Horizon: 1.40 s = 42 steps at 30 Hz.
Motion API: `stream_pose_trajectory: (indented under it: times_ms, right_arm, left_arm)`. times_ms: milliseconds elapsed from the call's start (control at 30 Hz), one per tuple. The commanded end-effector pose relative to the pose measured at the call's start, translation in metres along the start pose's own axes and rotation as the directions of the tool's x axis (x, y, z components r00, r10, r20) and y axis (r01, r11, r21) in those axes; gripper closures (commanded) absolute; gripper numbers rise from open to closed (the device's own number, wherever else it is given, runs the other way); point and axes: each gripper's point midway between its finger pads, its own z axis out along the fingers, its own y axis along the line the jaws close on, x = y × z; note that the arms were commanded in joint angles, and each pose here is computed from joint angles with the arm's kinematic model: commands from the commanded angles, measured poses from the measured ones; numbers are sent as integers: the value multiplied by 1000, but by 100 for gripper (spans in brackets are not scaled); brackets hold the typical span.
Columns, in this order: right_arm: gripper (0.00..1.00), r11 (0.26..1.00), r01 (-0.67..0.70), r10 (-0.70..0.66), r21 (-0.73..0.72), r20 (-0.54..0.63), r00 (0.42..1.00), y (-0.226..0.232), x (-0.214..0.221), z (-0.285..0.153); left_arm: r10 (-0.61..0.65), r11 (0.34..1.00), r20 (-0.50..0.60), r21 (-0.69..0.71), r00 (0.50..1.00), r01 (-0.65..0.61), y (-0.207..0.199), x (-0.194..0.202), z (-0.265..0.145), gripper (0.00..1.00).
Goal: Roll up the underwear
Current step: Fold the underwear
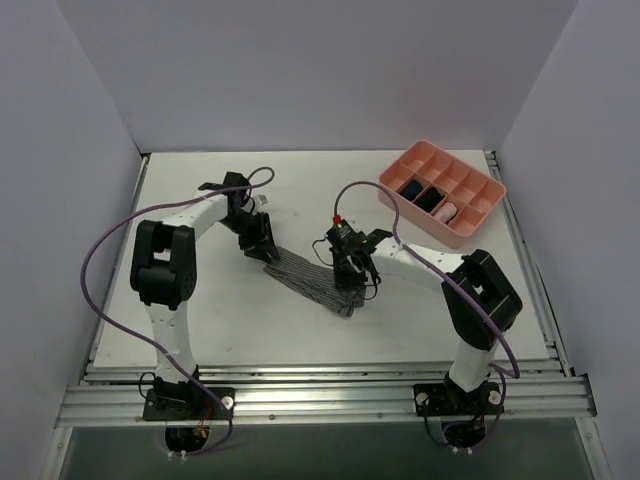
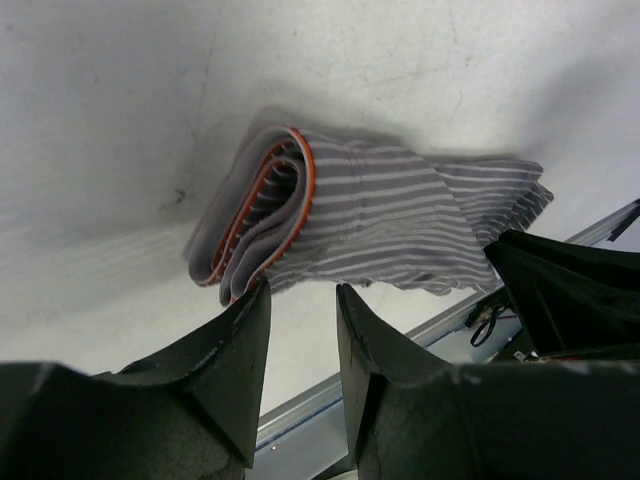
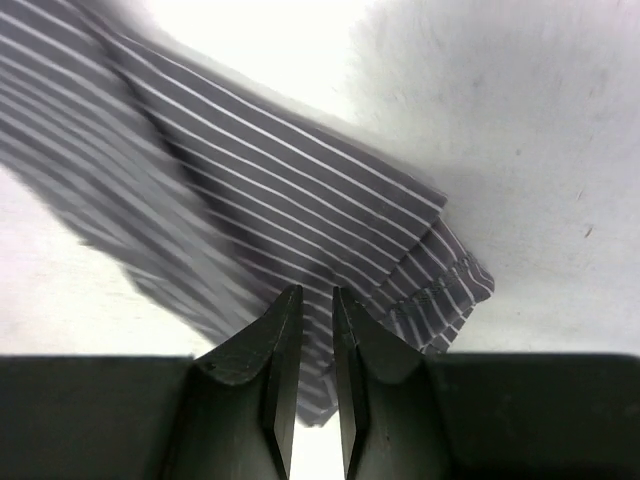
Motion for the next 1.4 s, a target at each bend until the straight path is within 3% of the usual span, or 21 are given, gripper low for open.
stream_pose_trajectory:
  times_ms: [0,267,567,767,1067,1167,1367]
  right_arm:
    - [85,998,29,-26,-52,54,998,18,-29,-34]
    - [84,987,69,-61,-144,62,996,61,-34,-32]
    - [85,991,84,-92,-106,-74,993,55,37,23]
    - [85,990,104,-112,-97,-78,991,55,50,19]
    - [85,984,105,-98,-142,56,994,81,3,-41]
    - [85,987,88,-76,-132,90,993,80,-17,-53]
    - [84,995,57,-49,-79,102,994,60,-30,-43]
  left_arm:
    - [67,995,75,72,995,-72,-29,0,-43,59]
    - [58,998,47,-42,997,-56,-1,6,-32,57]
    - [29,984,-8,-175,1000,-30,42,19,-5,59]
    - [-13,972,-13,-233,1000,9,60,30,-6,62]
    - [-19,993,222,-108,975,44,8,-9,-64,53]
    - [-45,998,181,-39,982,53,-6,-12,-51,46]
    - [-40,998,105,-47,994,45,-9,-3,-17,44]
